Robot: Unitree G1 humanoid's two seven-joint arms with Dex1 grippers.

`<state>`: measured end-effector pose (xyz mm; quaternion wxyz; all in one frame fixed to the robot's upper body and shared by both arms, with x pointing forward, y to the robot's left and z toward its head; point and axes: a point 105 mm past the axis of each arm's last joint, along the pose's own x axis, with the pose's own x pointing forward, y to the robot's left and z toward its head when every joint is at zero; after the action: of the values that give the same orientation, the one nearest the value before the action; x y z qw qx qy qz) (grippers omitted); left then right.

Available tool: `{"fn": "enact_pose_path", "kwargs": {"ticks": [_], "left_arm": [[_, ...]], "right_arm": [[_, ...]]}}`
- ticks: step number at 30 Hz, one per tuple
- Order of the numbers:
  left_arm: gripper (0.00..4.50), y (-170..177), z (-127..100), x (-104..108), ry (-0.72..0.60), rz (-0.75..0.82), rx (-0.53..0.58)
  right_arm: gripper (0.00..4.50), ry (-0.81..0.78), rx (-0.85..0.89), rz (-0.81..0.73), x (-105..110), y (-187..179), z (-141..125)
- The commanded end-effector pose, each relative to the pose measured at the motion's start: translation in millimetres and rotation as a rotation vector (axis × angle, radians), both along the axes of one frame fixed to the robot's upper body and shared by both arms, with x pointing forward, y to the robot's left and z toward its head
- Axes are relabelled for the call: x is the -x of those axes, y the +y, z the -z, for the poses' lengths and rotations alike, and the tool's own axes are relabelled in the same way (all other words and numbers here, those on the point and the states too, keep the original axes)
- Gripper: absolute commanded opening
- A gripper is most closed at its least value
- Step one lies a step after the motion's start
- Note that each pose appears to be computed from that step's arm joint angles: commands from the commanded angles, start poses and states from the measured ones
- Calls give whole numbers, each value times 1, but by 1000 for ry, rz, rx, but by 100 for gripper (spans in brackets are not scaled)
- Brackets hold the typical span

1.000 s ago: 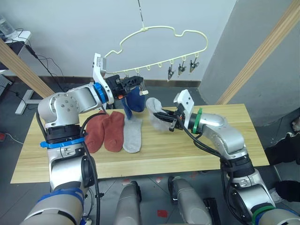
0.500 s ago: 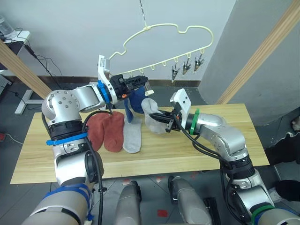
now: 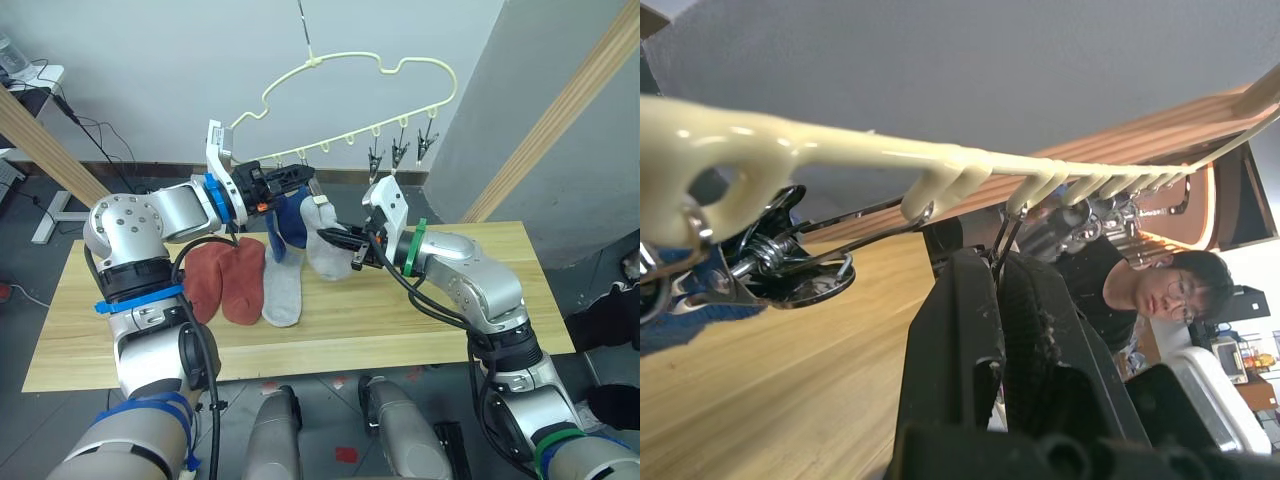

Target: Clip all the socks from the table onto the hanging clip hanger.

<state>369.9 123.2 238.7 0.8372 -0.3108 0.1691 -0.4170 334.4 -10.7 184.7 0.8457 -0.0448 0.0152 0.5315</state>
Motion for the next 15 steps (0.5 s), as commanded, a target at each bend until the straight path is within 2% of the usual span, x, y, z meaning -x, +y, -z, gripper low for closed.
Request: {"fn": "enact_pose_path", "kwargs": {"ticks": [1,6,15], "left_arm": [[0,-2,16,5,56,17,-32],[0,-4,9,7,-17,29,-40],[274,-3,-1,11,-57,57,-13]], "right_arm": [[1,-61,-35,-14,-2,2,-19],[1,-68,-37,4,-10,3,-23],[0,-65,-39,21,-16,3,-21]]}}
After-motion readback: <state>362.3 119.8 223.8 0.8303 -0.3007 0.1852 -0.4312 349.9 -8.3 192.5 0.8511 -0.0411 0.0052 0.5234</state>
